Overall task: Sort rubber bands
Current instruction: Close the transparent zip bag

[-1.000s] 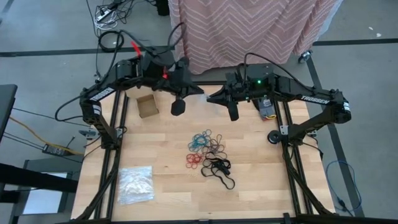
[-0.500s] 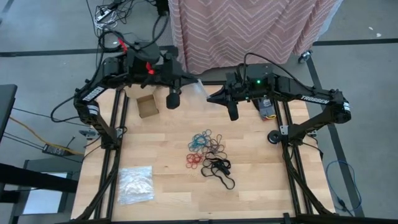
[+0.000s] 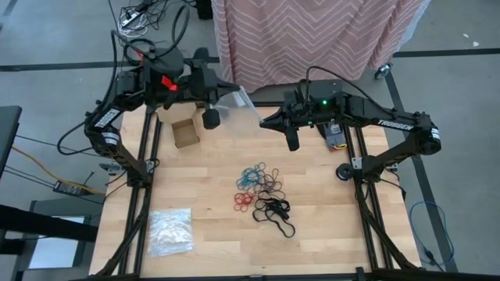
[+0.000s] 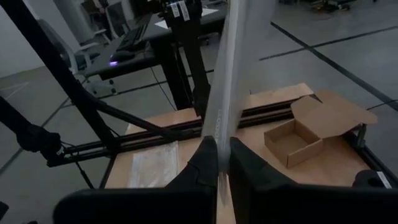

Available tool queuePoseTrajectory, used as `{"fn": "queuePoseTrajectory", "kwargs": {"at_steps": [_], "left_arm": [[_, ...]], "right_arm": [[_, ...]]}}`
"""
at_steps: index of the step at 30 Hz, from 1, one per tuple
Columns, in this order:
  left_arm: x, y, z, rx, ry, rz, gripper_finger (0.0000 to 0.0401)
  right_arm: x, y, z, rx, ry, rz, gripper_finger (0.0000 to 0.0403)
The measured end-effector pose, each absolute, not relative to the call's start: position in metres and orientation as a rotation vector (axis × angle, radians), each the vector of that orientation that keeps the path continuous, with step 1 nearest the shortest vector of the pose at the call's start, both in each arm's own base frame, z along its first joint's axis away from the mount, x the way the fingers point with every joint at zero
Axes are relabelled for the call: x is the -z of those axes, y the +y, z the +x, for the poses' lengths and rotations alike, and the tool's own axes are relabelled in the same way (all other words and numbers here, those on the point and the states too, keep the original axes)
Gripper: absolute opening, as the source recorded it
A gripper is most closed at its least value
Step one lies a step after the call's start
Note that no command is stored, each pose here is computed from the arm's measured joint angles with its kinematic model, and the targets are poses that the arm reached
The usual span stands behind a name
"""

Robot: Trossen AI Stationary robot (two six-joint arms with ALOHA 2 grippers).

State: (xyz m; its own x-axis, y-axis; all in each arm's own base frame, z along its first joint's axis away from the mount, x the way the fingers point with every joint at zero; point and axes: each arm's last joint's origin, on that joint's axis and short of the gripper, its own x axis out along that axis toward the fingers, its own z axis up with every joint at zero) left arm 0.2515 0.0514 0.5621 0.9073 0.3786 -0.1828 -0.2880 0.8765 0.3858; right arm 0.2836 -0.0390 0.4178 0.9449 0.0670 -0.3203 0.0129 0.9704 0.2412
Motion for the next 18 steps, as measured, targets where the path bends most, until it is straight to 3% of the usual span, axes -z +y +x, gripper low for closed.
{"fn": "queuePoseTrajectory", "kwargs": {"at_steps": [11,18], "left_arm": [[-0.572,0.049,0.232,-0.387,0.222,0.36,0.0],[-0.548,0.045,0.234,-0.344,0.43,0.265,0.0]], "right_arm": [[-0.417,-0.039,0.285,-0.016,0.335,0.249,0.0009],[-0.427,-0.049,0.286,0.107,0.219,0.267,0.0009]]}}
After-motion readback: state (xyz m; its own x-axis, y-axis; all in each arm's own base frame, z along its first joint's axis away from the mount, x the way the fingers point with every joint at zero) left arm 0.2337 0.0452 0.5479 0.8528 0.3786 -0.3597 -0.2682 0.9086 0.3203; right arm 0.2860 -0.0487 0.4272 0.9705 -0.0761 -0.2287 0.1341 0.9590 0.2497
